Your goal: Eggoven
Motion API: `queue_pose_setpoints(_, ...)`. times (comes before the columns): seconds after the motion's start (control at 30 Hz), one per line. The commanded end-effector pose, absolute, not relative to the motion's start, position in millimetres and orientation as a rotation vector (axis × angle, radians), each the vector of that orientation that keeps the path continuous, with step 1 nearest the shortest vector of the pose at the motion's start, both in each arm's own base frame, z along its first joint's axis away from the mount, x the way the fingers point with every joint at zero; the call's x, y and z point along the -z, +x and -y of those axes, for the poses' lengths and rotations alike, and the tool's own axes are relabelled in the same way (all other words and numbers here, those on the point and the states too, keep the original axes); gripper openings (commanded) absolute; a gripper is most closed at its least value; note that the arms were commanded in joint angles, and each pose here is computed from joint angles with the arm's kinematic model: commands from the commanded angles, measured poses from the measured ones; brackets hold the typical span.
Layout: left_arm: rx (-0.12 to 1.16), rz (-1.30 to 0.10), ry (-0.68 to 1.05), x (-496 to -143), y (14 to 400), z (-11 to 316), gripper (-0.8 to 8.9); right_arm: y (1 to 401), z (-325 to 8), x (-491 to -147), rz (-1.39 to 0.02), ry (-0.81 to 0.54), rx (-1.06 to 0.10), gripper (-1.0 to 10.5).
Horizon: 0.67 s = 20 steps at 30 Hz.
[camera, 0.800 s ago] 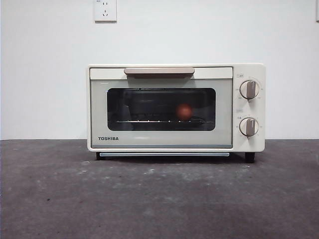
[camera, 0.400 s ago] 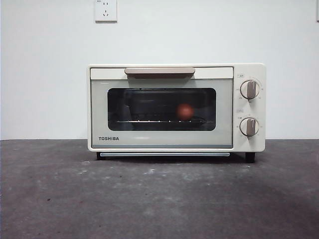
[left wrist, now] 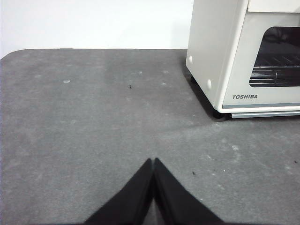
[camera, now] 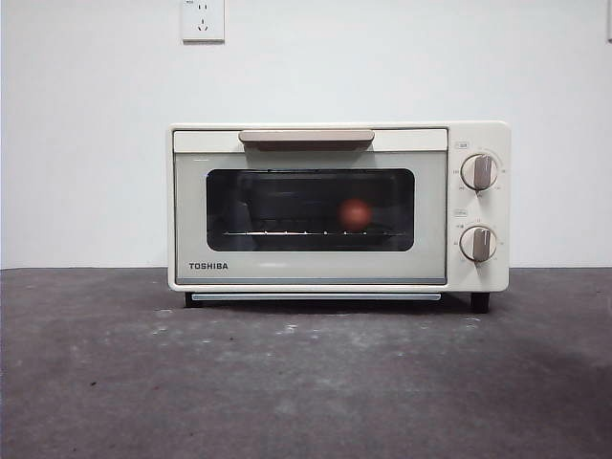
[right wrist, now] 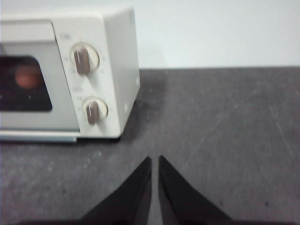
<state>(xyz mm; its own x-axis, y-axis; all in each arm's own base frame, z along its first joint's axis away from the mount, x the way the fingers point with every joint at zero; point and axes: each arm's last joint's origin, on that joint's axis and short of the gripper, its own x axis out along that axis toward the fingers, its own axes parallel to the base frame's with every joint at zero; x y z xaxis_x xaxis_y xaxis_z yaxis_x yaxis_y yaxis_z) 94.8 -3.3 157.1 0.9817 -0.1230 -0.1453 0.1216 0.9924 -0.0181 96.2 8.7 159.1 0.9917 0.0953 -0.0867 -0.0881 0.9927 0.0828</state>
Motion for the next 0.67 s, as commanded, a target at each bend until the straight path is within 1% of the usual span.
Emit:
queue_pose_setpoints(0.03, 0.119, -0.176, -0.017, -147.5, 96.0, 3.0, 0.08, 96.1, -8.6, -153.4, -0.135, 0.084, -0.089, 0.0)
queue_pose_setpoints(0.1, 0.119, -0.176, -0.017, -147.5, 96.0, 3.0, 0.08, 95.5, -8.6, -149.4, -0.177, 0.084, -0.086, 0.0)
queue_pose_setpoints(0.27, 0.119, -0.176, -0.017, -147.5, 96.0, 3.0, 0.08, 95.9, -8.4, -152.7, -0.145, 0.084, -0.08, 0.0)
queue_pose_setpoints(0.67, 0.119, -0.176, -0.017, -147.5, 96.0, 3.0, 0.08, 95.9, -8.4, -152.9, -0.143, 0.084, -0.081, 0.0)
